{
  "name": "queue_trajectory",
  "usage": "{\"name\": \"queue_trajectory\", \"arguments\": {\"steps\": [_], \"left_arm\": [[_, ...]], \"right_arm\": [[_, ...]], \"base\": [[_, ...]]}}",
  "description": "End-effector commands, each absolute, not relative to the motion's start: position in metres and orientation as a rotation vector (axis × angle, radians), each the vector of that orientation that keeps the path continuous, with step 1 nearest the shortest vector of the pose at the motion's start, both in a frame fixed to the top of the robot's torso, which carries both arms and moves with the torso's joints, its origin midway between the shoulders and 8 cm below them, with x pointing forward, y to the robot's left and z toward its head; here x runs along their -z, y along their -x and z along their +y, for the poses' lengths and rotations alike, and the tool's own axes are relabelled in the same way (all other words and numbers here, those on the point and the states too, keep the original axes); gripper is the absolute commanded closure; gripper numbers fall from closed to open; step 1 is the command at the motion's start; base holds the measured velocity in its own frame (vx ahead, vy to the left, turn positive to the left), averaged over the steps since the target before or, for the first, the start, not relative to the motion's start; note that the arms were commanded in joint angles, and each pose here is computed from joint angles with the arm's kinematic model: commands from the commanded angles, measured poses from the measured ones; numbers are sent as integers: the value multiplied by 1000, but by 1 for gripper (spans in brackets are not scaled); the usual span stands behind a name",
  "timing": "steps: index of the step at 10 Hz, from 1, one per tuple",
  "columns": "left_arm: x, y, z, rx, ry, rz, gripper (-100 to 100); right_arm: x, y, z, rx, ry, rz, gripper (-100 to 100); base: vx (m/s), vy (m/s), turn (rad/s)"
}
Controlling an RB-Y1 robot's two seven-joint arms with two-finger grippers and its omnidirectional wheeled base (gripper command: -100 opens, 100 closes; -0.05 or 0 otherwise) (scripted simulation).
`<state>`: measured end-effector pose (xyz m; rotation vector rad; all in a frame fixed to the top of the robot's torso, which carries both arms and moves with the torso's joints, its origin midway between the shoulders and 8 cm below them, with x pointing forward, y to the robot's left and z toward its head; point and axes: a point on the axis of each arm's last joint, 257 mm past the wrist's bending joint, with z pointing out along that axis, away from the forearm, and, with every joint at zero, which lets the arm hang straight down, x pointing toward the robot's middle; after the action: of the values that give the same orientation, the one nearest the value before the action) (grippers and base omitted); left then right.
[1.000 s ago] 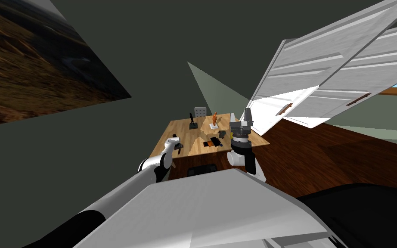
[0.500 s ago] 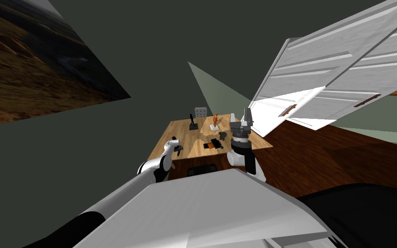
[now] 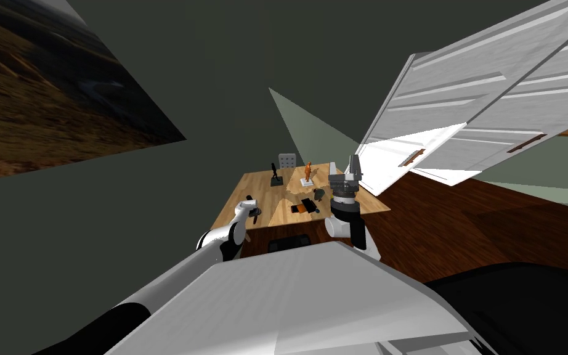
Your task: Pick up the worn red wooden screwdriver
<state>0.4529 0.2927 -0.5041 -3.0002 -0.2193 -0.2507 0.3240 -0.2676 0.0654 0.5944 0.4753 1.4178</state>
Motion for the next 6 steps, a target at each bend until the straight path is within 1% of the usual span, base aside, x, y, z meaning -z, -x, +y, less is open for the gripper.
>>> {"name": "queue_trajectory", "arguments": {"steps": [1,2,3,5,6], "left_arm": [[504,-453,293,251,3000,-219,0],[491,-463,288,252,2999,-235,100],[491,-464,288,254,2998,-235,100],[490,-463,289,249,2999,-233,100],[491,-463,289,250,2999,-234,0]], "right_arm": [[-65,-324,-268,-1418,-594,475,0],[-65,-324,-268,-1418,-594,475,0],[-65,-324,-268,-1418,-594,475,0],[-65,-324,-268,-1418,-594,475,0],[-65,-324,-268,-1418,-594,475,0]], "base": [[0,0,0],[-74,31,-63],[-86,35,-41],[-28,12,4],[0,0,0]]}}
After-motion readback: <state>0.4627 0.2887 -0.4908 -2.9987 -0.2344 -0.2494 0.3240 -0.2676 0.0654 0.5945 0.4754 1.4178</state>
